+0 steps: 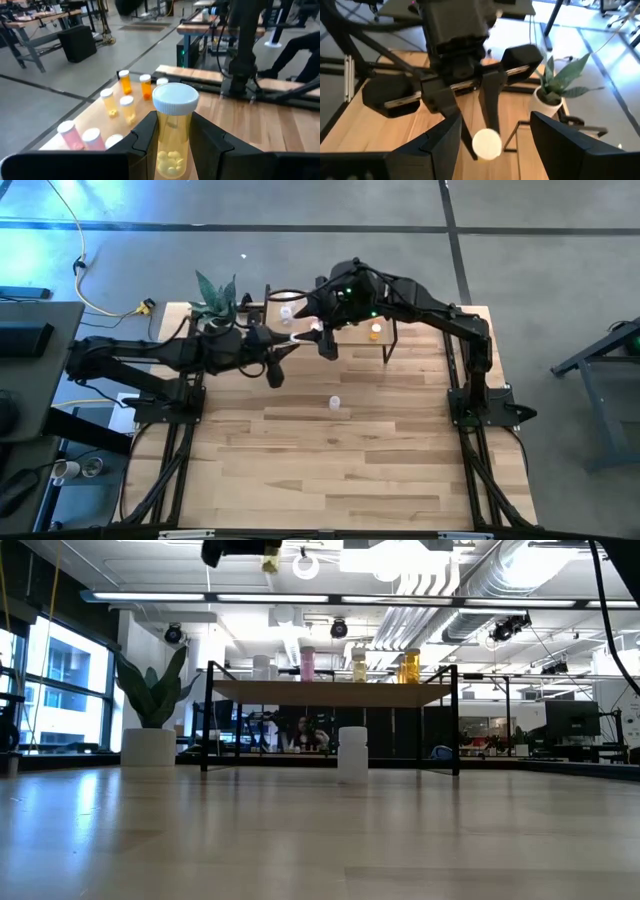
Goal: Pick and place medicine bottles onto shelf by color
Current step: Put the yellow pill bottle aligned with the other yellow pill bottles on the shelf
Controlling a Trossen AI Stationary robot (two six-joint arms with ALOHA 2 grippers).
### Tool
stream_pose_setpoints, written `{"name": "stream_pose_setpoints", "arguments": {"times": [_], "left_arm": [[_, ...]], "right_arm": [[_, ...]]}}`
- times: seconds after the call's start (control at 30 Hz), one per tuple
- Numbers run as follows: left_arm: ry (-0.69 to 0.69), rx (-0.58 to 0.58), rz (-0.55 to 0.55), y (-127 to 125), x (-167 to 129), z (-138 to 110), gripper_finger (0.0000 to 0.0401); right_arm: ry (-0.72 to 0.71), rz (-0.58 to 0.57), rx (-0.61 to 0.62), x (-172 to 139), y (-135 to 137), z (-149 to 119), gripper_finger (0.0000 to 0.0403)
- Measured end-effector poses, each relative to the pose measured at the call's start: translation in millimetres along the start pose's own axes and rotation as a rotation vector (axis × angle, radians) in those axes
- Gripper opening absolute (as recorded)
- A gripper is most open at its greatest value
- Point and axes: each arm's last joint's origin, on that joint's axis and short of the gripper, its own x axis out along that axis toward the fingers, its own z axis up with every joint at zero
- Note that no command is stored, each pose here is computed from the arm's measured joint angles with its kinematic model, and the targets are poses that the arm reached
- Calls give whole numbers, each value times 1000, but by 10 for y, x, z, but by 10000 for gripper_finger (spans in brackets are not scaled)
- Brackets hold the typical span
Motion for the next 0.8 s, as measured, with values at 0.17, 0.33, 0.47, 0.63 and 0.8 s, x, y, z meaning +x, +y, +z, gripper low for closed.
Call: {"name": "stream_pose_setpoints", "arguments": {"times": [0.17, 0.33, 0.47, 0.63, 0.8], "left_arm": [[-37, -16, -4, -38, 85, 15, 83], [-74, -31, -7, -54, 119, 43, 83], [-91, -38, -10, -56, 119, 60, 83], [-110, -18, -9, -56, 118, 79, 83], [-139, -15, -10, -58, 114, 109, 83]], "right_arm": [[52, 11, 2, 5, 9, -53, 227], [78, 16, -1, 4, 11, -79, 227], [89, 19, 2, 3, 14, -90, 227], [90, 18, 25, 13, 13, -92, 220], [87, 18, 51, 44, 8, -95, 197]]}}
